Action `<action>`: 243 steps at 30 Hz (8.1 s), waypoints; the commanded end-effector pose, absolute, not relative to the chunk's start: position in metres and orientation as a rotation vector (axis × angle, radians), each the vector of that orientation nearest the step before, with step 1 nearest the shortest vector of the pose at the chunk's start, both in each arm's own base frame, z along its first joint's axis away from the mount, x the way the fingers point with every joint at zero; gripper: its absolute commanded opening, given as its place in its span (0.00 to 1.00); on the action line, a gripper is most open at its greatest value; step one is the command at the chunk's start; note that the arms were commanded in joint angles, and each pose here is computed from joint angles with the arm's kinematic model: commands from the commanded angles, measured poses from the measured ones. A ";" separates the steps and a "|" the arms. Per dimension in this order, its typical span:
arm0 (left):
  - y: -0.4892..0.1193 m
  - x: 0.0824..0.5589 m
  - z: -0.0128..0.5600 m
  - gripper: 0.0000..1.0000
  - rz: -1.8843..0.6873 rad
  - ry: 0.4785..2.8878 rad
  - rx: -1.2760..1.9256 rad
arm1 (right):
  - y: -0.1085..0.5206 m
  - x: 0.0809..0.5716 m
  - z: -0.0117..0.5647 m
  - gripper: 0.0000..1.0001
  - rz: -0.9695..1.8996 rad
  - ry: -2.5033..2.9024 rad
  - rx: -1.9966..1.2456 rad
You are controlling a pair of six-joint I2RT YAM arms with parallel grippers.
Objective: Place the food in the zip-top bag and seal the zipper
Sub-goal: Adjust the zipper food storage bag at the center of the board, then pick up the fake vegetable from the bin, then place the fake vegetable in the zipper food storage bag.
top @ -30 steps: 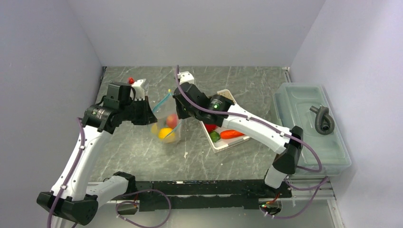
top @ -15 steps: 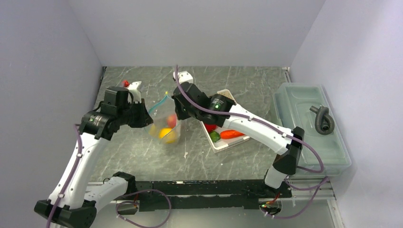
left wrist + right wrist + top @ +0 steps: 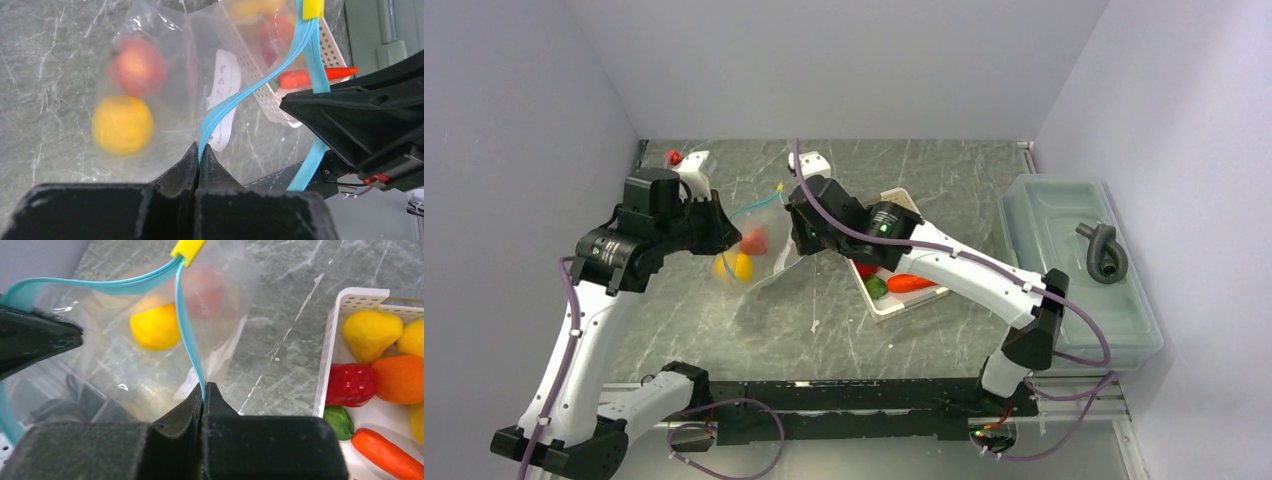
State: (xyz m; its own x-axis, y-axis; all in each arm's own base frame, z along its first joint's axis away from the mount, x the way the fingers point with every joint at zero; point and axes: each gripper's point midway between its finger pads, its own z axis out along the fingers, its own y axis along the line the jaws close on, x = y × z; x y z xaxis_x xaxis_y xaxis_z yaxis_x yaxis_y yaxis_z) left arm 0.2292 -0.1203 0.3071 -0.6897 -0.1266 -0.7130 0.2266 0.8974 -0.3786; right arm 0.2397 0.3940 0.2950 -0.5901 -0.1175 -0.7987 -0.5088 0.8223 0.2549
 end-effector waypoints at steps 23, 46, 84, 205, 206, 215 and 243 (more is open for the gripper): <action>-0.090 0.215 0.286 0.00 -0.377 2.322 0.060 | 0.395 0.230 0.249 0.00 0.600 2.236 -0.475; -0.078 0.221 0.265 0.00 -0.278 2.341 0.036 | 0.412 0.234 0.239 0.23 0.688 2.236 -0.449; -0.087 0.239 0.258 0.00 -0.313 2.289 0.068 | 0.259 0.263 0.258 0.75 0.376 2.187 -0.250; -0.082 0.250 0.213 0.00 -0.259 2.287 0.044 | 0.307 0.248 0.310 0.00 0.813 2.033 -0.109; -0.082 0.250 0.213 0.00 -0.258 2.288 0.045 | 0.313 0.246 0.317 0.00 0.835 2.017 -0.121; -0.082 0.250 0.214 0.00 -0.260 2.283 0.045 | 0.365 0.237 0.362 0.00 1.018 1.895 -0.197; -0.084 0.249 0.217 0.00 -0.275 2.271 0.048 | 0.466 0.256 0.306 0.00 0.997 2.036 -0.263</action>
State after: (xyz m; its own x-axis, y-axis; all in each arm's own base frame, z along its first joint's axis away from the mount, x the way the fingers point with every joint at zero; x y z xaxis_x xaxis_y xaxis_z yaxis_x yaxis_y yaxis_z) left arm 0.2449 -0.0800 0.2082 -0.6913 -0.0589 -0.7202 0.0972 0.9800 -0.1735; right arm 0.2508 0.4620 0.2988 -0.6465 0.1318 -0.7514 -0.5162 0.6497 0.5581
